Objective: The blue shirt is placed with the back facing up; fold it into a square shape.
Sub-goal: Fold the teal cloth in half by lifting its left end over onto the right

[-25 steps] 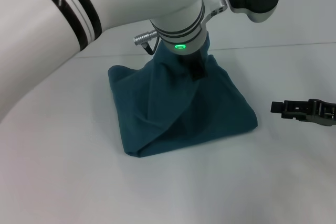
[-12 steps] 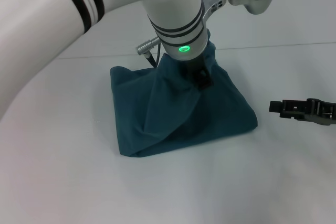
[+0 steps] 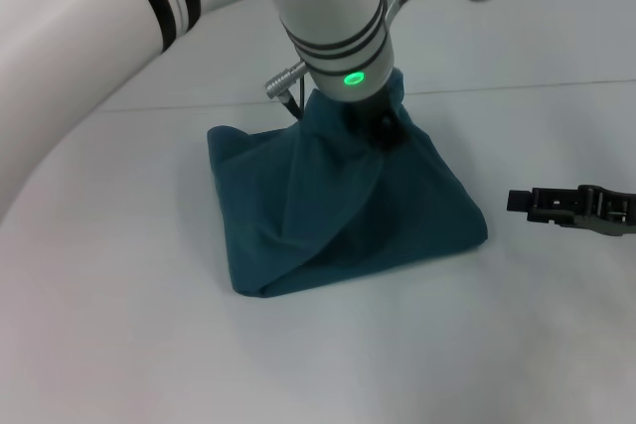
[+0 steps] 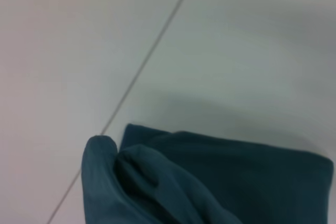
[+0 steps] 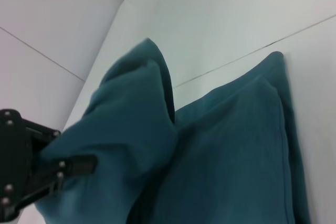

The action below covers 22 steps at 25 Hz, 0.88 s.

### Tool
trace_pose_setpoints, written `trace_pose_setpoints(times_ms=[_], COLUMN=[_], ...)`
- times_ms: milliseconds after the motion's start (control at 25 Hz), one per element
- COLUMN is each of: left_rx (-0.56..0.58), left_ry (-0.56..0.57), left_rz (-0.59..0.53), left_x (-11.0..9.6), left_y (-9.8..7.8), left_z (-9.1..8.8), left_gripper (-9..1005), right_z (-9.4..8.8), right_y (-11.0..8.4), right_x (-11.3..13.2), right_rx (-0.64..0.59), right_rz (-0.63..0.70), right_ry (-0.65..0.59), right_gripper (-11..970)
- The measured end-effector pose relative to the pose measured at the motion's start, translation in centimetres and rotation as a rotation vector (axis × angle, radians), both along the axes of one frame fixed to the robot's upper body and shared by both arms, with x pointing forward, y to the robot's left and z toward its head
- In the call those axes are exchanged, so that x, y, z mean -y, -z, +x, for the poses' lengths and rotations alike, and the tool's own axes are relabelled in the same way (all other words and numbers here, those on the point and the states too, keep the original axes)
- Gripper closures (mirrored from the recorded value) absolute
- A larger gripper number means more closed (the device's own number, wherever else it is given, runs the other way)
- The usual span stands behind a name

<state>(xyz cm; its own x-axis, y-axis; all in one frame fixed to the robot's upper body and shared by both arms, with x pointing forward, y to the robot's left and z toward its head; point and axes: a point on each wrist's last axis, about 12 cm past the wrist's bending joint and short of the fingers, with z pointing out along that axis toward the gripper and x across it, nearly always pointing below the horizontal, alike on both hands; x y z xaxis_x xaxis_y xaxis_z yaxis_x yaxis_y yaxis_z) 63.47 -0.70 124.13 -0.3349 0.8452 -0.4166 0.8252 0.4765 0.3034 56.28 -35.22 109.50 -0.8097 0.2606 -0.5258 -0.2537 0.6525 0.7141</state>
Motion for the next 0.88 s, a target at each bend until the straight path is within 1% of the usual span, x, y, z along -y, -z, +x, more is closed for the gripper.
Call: trace_pose_setpoints(times_ms=[240,480,600,760,880], left_rx=[0.014,0.019,0.020,0.016,0.024], left_ry=[-0.045,-0.044,-0.051,-0.073,-0.075], left_rz=[-0.047,-0.052,-0.078,-0.128,-0.131], left_x=[-0.2,0.0,0.1,0.0,0.0], left_y=[-0.9,-1.0,-1.1,-1.8,-1.9], left_z=[0.6,0.7,0.8,1.2,1.3], left_gripper=[900,861,841,815,796], right_z=[-0.1,-0.1,0.0,-0.1,-0.1], right_y=[0.1,0.1,0.1,0.2,0.3], right_x=[0.0,0.0,-0.1,-0.1,-0.1], right_rx=[-0.005,-0.005,-0.004,-0.009,-0.012], right_rz=[0.002,0.002,0.002,-0.002,-0.005], right_ry=[0.000,0.000,-0.001,-0.004,-0.006], right_gripper=[333,333,333,333,334])
